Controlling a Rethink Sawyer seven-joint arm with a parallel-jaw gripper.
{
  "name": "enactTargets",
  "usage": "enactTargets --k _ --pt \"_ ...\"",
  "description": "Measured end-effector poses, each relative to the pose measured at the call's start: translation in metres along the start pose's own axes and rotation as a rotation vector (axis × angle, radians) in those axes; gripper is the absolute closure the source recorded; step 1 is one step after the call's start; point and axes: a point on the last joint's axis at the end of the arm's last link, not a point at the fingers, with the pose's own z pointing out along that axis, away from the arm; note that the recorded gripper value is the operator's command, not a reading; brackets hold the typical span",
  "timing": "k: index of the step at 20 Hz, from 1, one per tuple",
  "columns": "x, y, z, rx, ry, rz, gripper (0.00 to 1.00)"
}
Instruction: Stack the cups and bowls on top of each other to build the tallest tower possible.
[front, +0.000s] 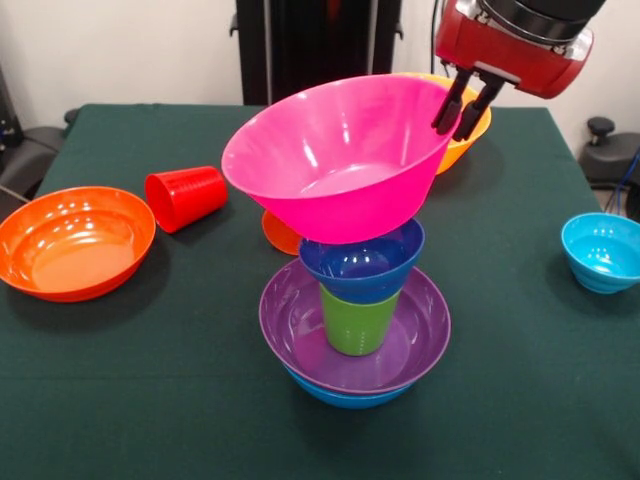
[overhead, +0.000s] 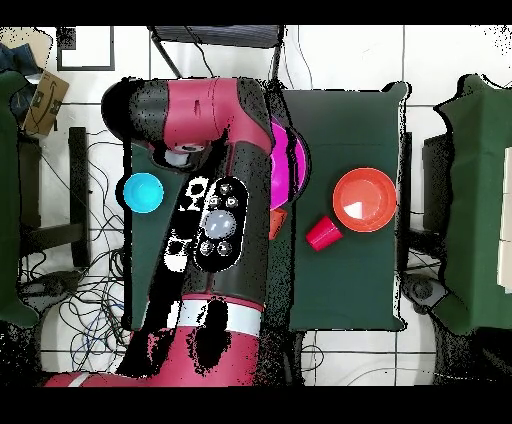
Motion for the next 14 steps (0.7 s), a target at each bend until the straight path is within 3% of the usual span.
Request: enactTargets --k 14 --pt "-0.0009 0.0001 -0.0076 -0.015 -0.028 0.000 1.00"
